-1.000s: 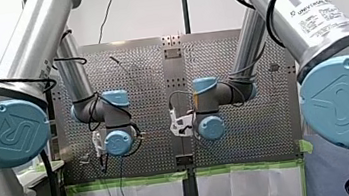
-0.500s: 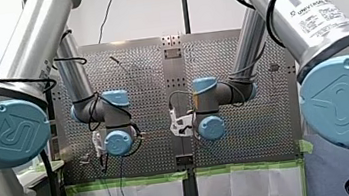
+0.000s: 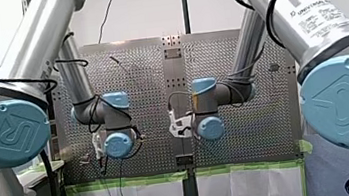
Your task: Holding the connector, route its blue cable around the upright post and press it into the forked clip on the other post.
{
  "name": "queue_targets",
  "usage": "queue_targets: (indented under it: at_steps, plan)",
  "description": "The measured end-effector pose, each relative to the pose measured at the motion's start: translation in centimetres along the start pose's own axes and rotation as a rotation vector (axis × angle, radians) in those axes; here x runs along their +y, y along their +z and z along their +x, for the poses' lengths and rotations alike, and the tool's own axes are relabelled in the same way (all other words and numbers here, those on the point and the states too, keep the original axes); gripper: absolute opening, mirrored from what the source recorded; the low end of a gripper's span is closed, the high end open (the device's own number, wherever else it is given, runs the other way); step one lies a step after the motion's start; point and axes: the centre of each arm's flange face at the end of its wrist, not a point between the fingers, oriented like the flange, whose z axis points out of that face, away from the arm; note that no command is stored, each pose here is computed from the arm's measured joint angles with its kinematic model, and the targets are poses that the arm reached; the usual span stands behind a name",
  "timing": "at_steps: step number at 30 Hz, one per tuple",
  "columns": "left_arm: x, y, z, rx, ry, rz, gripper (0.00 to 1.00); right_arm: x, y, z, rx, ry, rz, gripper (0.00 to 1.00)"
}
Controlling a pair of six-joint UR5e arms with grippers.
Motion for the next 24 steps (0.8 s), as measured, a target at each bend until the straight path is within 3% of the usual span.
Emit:
queue_targets:
  at_steps: [9, 24]
  plan:
    - [0.5, -0.6, 2.6, 0.058, 0.039, -0.003, 0.0, -1.2, -1.1, -3.4, -0.063, -0.02, 0.028, 0.0]
    - [0.6, -0.6, 2.9, 0.064, 0.043, -0.003, 0.0, -1.3, -1.2, -3.9, -0.072, -0.022, 0.029, 0.0]
